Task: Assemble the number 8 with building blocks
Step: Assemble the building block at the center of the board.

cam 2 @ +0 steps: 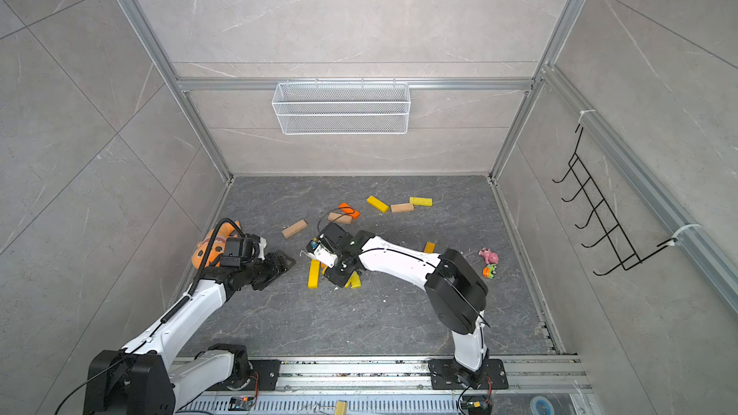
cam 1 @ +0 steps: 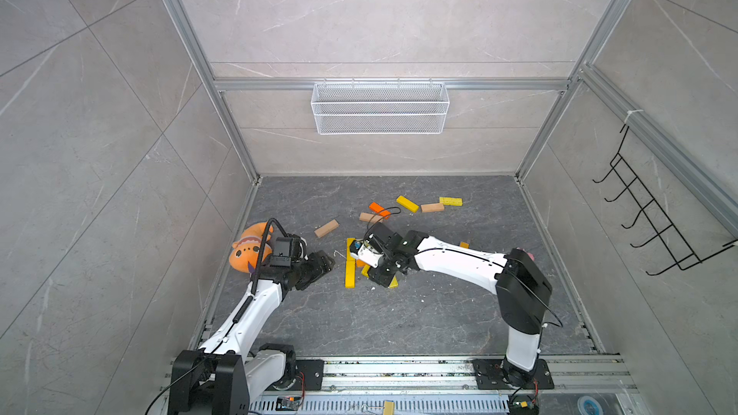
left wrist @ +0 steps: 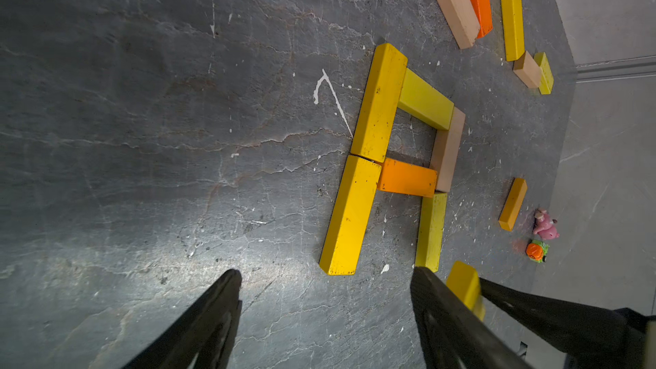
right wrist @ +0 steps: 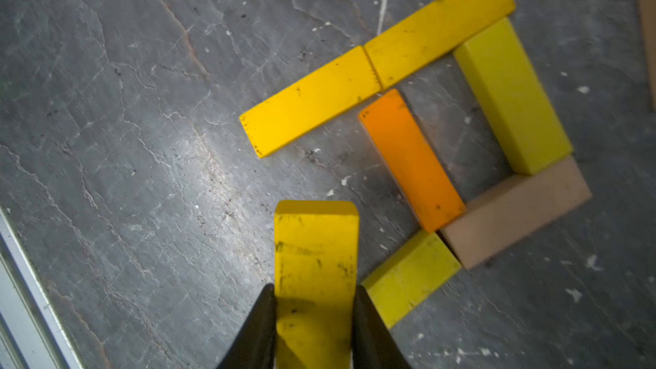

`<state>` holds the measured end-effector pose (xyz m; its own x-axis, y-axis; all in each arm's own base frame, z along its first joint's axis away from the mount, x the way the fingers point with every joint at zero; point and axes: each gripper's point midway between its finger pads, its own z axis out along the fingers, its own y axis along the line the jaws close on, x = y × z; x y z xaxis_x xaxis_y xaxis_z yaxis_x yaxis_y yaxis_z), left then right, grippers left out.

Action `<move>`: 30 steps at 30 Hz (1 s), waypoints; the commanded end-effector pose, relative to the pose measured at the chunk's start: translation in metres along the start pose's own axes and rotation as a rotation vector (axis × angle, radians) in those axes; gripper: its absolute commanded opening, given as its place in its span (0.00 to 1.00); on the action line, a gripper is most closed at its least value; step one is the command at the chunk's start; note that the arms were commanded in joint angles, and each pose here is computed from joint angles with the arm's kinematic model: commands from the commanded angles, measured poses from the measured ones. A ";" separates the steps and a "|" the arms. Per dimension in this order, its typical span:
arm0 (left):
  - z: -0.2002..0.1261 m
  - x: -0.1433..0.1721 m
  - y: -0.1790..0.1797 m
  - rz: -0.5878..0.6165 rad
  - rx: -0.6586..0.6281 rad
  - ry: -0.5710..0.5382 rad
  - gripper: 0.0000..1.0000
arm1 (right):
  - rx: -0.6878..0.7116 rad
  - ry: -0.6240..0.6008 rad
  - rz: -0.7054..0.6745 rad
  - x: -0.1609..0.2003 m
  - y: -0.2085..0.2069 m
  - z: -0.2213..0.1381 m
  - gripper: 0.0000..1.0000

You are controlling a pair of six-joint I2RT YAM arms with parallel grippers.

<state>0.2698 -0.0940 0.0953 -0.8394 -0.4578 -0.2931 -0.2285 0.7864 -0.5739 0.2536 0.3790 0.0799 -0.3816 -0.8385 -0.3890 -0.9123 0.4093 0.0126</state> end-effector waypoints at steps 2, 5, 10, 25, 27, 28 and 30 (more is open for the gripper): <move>-0.006 0.001 -0.003 -0.005 0.023 -0.002 0.78 | 0.012 0.101 -0.079 0.006 0.007 0.019 0.24; -0.005 0.003 -0.002 -0.005 0.024 0.001 0.78 | 0.014 0.130 -0.104 0.003 0.011 0.031 0.24; -0.006 0.003 -0.001 -0.002 0.022 -0.001 0.78 | 0.018 0.153 -0.119 0.003 0.013 0.042 0.24; -0.006 0.002 -0.002 0.001 0.024 0.001 0.78 | 0.029 0.174 -0.112 0.013 0.011 0.053 0.26; -0.006 0.002 -0.002 0.003 0.024 0.000 0.78 | 0.026 0.174 -0.113 0.013 0.011 0.054 0.26; -0.006 0.003 -0.002 0.001 0.023 0.001 0.78 | 0.028 0.174 -0.113 0.013 0.010 0.055 0.27; -0.007 0.003 -0.002 0.001 0.022 0.000 0.78 | 0.030 0.180 -0.113 0.014 0.010 0.058 0.27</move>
<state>0.2654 -0.0920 0.0940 -0.8371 -0.4620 -0.2930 -0.2326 0.7854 -0.5736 0.2496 0.3956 0.0364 -0.3114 -0.9155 -0.2547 -0.9422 0.3323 -0.0422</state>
